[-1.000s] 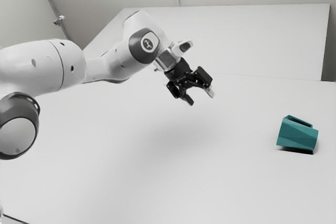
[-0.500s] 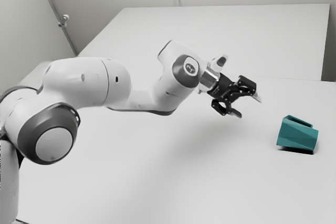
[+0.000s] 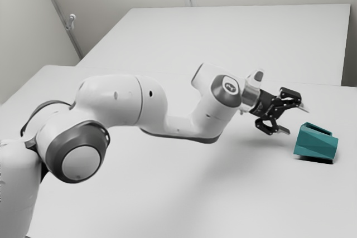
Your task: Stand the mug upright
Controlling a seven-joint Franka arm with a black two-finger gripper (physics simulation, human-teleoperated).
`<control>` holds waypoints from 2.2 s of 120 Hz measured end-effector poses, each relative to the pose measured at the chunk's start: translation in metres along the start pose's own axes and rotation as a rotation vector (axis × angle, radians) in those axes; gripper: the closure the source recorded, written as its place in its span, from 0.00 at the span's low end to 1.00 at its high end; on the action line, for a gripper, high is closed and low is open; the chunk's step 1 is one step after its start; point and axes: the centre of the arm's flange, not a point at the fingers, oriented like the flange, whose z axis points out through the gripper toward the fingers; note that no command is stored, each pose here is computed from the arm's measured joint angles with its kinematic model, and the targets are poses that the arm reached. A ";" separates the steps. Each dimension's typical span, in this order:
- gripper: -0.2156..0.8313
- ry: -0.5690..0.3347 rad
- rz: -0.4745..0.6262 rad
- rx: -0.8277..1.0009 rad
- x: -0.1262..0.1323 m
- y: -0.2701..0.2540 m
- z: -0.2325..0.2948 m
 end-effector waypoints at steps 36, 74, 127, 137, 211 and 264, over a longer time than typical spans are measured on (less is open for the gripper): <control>0.21 -0.011 -0.039 -0.029 -0.004 -0.003 0.030; 0.49 -0.013 -0.031 -0.033 -0.008 0.002 0.039; 0.93 0.036 -0.017 -0.043 -0.016 0.015 0.041; 0.94 0.047 -0.004 -0.045 -0.019 0.022 0.038; 0.96 0.105 0.479 0.439 -0.030 0.070 -0.121; 0.96 0.020 0.503 0.869 -0.050 -0.002 -0.225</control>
